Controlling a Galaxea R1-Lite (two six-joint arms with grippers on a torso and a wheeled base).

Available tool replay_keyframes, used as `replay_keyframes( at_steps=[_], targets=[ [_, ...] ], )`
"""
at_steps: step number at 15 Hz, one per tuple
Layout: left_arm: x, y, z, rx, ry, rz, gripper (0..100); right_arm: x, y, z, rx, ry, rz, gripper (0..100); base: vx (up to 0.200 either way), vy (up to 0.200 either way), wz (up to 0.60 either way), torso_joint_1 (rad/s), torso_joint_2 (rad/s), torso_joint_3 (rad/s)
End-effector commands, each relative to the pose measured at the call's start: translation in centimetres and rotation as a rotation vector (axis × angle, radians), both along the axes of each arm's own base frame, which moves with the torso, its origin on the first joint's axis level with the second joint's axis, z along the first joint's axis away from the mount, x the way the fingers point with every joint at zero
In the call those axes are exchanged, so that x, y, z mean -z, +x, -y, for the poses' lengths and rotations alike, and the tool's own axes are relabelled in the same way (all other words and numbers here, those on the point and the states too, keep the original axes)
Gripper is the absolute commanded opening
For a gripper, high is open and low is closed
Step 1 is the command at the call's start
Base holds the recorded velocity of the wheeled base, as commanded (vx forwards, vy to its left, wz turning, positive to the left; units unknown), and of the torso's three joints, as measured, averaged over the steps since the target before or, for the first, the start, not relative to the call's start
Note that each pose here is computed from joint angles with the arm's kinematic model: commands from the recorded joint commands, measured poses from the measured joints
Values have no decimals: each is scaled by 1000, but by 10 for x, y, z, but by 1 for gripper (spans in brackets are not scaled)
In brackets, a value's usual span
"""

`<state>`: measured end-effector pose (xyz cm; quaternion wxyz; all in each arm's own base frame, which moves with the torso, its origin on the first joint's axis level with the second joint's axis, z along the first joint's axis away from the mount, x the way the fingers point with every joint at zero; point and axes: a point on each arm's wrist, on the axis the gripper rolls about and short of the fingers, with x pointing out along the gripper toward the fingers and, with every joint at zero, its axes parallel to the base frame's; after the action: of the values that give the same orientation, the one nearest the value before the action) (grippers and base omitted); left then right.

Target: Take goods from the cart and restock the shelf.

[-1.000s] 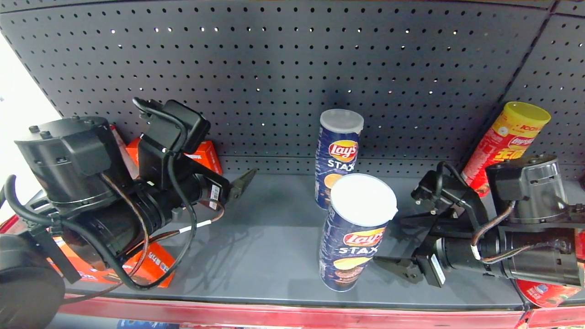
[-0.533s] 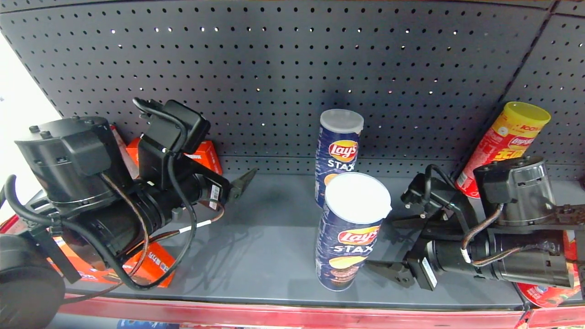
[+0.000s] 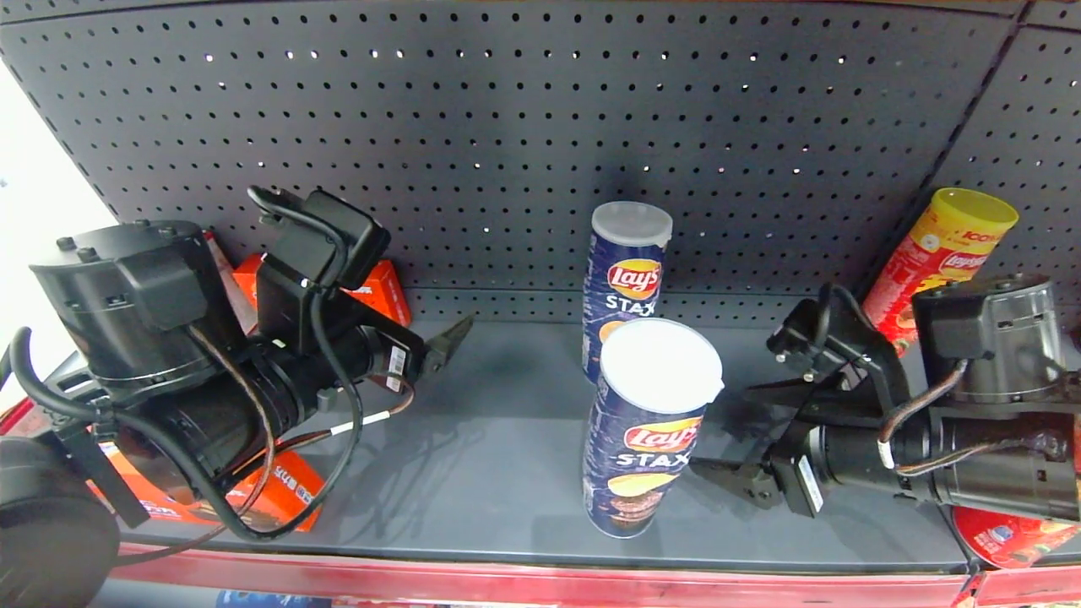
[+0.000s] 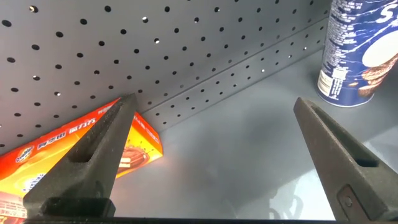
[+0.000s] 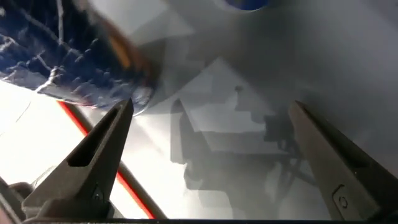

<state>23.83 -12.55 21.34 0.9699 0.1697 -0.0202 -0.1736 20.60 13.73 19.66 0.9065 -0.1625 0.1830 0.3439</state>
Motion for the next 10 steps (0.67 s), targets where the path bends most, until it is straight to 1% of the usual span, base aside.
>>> replay_keyframes(
  at_steps=[1,3,4,6,8,10],
  targets=[
    [0,0,1,4,1,-1,100,-21,-11,14,38,46,78,100,0,0,0,0,0,0],
    [1,1,2,7,3,-2,100,-31,-16,17,49,73,111,100,0,0,0,0,0,0],
    [2,0,3,11,6,-6,100,-44,-20,17,57,113,159,100,0,0,0,0,0,0],
    [4,0,3,11,9,-11,100,-56,-21,17,60,139,198,100,0,0,0,0,0,0],
    [5,-1,2,11,11,-17,100,-72,-22,16,72,199,305,100,0,0,0,0,0,0],
    [5,-2,3,14,11,-17,100,-82,-32,13,63,240,360,100,0,0,0,0,0,0]
  ],
)
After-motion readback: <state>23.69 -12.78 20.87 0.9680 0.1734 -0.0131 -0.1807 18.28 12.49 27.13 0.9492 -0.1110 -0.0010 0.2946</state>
